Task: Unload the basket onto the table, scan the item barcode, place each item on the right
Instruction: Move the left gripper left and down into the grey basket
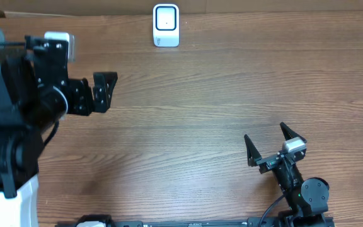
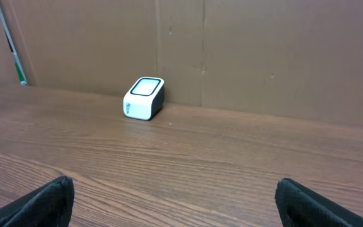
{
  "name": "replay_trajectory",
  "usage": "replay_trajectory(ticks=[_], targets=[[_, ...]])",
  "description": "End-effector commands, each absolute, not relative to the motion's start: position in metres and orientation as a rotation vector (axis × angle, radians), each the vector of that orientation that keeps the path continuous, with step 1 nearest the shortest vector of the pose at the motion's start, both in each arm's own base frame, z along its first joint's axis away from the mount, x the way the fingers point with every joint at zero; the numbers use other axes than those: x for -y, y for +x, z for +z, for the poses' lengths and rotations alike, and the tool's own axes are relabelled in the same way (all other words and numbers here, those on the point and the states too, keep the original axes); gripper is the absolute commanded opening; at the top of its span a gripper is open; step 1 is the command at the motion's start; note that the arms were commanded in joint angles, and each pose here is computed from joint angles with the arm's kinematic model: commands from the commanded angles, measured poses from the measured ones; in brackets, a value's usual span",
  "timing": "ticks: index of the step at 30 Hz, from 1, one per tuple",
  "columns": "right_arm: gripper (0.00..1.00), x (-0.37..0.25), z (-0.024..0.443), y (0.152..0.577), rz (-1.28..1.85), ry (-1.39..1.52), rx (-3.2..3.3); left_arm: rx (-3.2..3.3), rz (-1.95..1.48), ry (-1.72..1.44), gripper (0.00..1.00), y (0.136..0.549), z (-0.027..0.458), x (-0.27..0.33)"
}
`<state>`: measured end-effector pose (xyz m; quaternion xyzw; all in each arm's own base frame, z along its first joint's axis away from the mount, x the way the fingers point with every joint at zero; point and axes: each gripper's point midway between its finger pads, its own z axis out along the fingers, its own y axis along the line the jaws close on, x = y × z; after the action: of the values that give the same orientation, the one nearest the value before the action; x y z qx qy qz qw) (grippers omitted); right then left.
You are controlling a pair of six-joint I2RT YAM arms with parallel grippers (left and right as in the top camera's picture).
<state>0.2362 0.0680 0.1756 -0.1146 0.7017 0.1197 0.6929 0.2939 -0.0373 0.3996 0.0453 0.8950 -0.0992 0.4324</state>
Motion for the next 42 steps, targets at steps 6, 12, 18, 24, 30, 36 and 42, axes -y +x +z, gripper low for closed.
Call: replay_trajectory(ticks=[6, 12, 18, 24, 30, 36, 42], targets=[[1.0, -0.07, 0.174, 0.236, 0.276, -0.259, -1.562, -2.307, -0.266, 0.125, 1.0, 0.324, 0.383, 0.041], [1.0, -0.07, 0.174, 0.236, 0.276, -0.259, -1.562, -2.216, -0.199, -0.29, 1.0, 0.345, 0.41, -0.015], [1.0, -0.07, 0.174, 0.236, 0.276, -0.259, -1.562, -2.039, -0.098, -0.57, 1.0, 0.336, 0.452, -0.092], [1.0, -0.07, 0.174, 0.236, 0.276, -0.259, -1.562, -1.95, 0.163, -0.955, 0.98, 0.294, 0.441, -0.187], [1.0, -0.07, 0.174, 0.236, 0.276, -0.259, -1.562, -1.988, 0.394, -1.212, 0.89, 0.262, 0.403, -0.249], [1.0, -0.07, 0.174, 0.236, 0.276, -0.259, -1.562, -2.084, 0.432, -1.342, 0.89, 0.259, 0.357, -0.28], [1.0, -0.07, 0.174, 0.236, 0.276, -0.259, -1.562, -2.154, 0.468, -1.446, 0.89, 0.254, 0.321, -0.305]])
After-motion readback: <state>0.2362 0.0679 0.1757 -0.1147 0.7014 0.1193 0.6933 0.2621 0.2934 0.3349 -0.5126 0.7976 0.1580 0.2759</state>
